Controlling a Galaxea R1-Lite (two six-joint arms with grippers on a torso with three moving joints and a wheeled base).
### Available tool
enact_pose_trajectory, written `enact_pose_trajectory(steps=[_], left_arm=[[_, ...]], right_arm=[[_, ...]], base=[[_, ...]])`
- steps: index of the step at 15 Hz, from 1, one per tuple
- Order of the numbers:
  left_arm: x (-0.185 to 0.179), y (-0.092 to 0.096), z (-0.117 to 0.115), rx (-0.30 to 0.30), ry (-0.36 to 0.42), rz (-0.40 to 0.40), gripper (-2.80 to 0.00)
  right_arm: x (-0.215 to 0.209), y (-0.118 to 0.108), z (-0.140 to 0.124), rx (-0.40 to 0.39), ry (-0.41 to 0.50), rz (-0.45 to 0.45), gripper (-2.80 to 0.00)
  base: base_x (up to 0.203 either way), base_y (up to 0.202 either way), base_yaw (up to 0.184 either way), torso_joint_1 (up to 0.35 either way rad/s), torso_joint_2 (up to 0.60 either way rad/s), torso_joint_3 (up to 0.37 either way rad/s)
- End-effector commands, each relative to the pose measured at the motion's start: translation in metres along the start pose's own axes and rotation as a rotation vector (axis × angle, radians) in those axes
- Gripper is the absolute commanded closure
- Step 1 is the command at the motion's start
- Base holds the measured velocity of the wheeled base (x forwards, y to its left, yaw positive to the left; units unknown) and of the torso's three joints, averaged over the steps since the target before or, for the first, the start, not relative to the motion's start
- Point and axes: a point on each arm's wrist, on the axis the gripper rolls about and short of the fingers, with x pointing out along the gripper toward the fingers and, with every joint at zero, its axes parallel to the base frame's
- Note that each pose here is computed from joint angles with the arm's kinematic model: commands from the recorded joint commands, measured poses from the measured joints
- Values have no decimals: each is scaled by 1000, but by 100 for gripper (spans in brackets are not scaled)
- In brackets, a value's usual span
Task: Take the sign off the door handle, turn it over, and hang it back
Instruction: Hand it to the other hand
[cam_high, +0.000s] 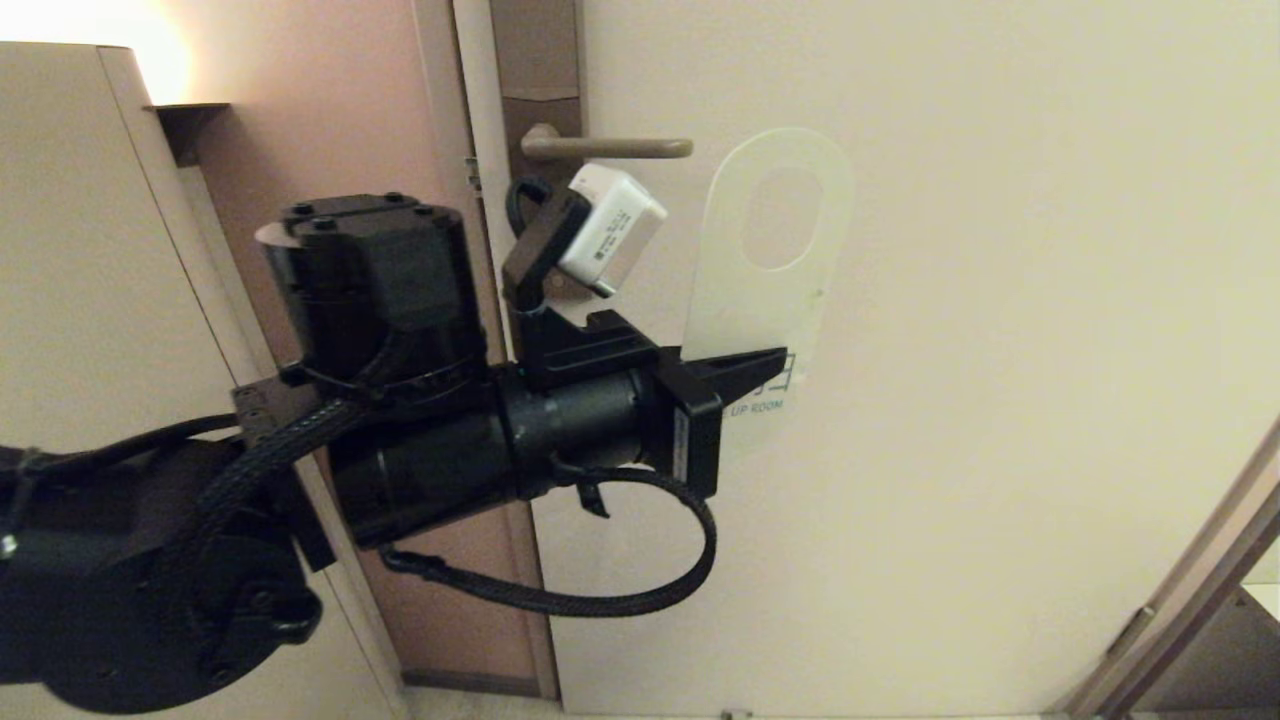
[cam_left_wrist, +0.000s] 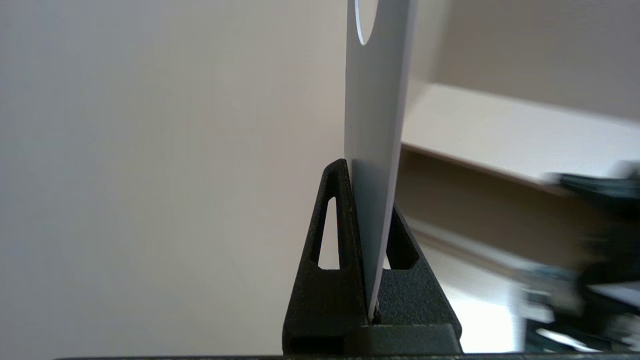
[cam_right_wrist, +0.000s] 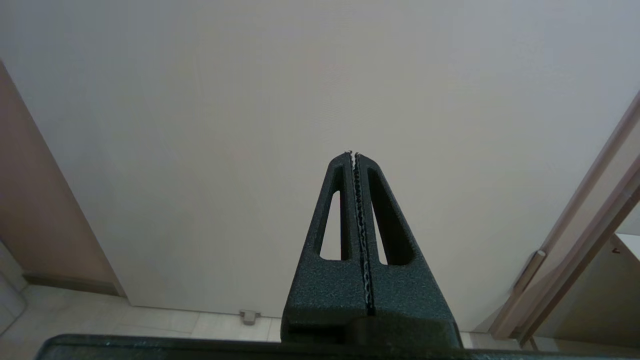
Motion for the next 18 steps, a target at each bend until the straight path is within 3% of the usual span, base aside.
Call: enact_pose_trajectory(steps=[1,6,10,13,18], left_arm=[[-29,-8,9,-31,-27,-28,0],[-68,-11,-14,-84,57,-80,0],[-75,-15,-10,-192,67,-200,0],[-69,-14,-6,-225,72,-272,0],[-46,15,5,-232,64,-326,0]], right_arm=[[0,0,0,-6,0,3,0],[0,0,0,-16,0,5,0],[0,0,0,-26,0,6,0],[0,0,0,-26,5,10,0],[-3,0,2,-33,54,16,0]], base=[[0,0,0,0,0,0],[0,0,0,0,0,0],[0,0,0,0,0,0],[0,0,0,0,0,0],[0,0,0,0,0,0]])
